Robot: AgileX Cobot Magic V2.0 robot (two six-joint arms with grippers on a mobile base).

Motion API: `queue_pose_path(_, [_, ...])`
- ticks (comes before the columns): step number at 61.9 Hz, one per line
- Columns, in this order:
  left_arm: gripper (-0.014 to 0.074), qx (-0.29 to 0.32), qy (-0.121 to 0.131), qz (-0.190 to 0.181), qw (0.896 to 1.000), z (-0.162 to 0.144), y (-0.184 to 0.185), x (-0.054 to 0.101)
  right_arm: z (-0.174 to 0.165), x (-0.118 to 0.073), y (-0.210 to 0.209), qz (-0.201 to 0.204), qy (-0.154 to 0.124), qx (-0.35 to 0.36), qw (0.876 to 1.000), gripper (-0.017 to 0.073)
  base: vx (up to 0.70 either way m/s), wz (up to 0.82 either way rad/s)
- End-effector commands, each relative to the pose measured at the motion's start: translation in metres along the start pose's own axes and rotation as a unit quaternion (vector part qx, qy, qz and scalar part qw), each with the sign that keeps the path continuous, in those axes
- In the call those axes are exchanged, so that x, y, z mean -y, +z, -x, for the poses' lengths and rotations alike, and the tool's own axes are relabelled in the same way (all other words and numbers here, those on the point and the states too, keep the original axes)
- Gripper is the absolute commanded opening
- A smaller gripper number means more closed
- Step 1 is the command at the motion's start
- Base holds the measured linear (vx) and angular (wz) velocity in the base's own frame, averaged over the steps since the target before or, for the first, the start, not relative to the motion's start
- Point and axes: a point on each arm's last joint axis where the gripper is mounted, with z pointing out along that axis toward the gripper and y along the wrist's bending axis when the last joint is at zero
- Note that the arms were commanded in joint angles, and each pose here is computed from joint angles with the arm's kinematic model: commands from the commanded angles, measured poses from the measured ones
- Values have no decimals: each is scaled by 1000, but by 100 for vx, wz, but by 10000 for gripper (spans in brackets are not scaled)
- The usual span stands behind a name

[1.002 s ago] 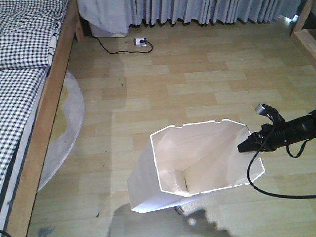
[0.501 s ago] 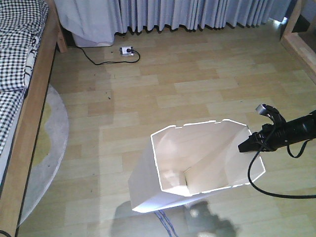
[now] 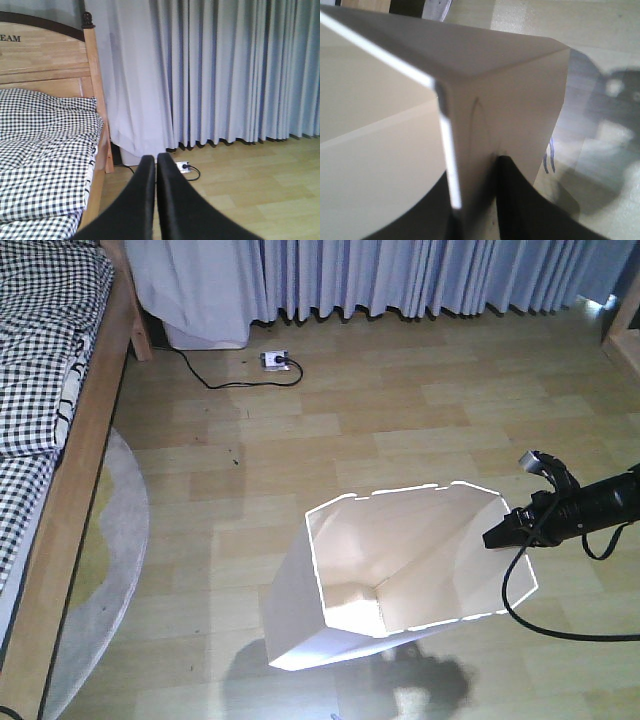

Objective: Move trash bin to bedside with robot
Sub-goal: 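Carry the bin in the right gripper along the bed toward the curtains, then carry the bin to the floor beside the bed's foot near the curtains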

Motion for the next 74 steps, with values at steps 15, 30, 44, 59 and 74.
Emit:
queue_pose_path(15, [-6, 35, -12, -4, 999, 3, 0, 0, 25, -35, -27, 108, 4, 59, 992, -4, 22, 11])
queue_pose_path(30, [-6, 35, -12, -4, 999, 3, 0, 0, 25, -35, -27, 108, 4, 59, 992, -4, 20, 6])
queue_pose_path(44, [-6, 35, -12, -4, 999, 3, 0, 0, 25, -35, -27, 108, 4, 59, 992, -4, 20, 2])
queue_pose_path(59, [-6, 35, -12, -4, 999, 3, 0, 0, 25, -35, -27, 108, 4, 59, 992, -4, 21, -3])
queue_pose_path(74, [-6, 35, -12, -4, 999, 3, 0, 0, 25, -35, -27, 108, 4, 59, 992, -4, 22, -6])
